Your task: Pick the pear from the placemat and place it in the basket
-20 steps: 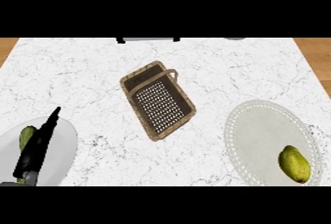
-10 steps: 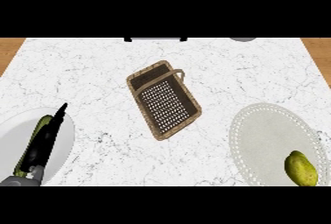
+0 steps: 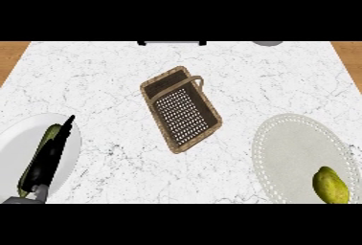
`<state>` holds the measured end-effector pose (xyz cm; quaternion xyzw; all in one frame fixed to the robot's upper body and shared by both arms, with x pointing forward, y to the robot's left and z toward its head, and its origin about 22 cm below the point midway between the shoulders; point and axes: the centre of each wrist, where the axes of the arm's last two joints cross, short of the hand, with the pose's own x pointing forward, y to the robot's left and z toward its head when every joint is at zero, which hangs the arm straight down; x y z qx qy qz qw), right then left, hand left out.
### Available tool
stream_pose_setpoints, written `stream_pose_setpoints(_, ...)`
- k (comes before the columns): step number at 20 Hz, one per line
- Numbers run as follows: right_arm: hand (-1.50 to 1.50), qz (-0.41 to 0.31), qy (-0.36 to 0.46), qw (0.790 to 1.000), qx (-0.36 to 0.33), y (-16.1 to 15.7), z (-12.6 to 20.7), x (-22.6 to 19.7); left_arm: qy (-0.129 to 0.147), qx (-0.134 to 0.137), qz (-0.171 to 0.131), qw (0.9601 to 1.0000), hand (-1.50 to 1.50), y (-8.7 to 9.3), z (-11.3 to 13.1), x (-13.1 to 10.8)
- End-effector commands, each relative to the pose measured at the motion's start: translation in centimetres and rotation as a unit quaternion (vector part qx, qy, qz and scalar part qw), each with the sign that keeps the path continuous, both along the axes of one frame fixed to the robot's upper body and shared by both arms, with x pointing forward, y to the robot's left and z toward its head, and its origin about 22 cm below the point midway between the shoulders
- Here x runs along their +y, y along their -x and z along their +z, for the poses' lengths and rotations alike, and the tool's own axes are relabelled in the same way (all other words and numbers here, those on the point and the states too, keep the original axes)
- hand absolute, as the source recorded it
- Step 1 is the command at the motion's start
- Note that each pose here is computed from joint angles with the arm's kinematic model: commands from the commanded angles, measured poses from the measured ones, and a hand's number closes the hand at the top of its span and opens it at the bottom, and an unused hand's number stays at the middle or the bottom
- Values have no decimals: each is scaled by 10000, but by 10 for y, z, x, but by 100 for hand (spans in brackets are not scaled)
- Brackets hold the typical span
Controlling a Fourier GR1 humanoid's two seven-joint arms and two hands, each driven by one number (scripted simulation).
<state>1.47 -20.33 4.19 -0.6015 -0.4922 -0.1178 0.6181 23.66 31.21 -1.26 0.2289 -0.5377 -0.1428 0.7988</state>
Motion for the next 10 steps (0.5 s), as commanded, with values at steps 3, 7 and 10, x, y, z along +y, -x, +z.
stream_pose_setpoints(3, -150, -184, 100, 9994, -259, -29, -13, -5, 129, 101, -24, 9999, 0, -16, 14, 6)
stream_pose_setpoints(7, -150, -109, 139, 9998, 5, -33, -5, -14, -58, -46, 85, 9999, 0, -5, -7, 15)
stream_pose_setpoints(10, -150, -187, 169, 9997, 33, -50, -10, -20, -59, 118, 50, 9999, 0, -17, -7, 0)
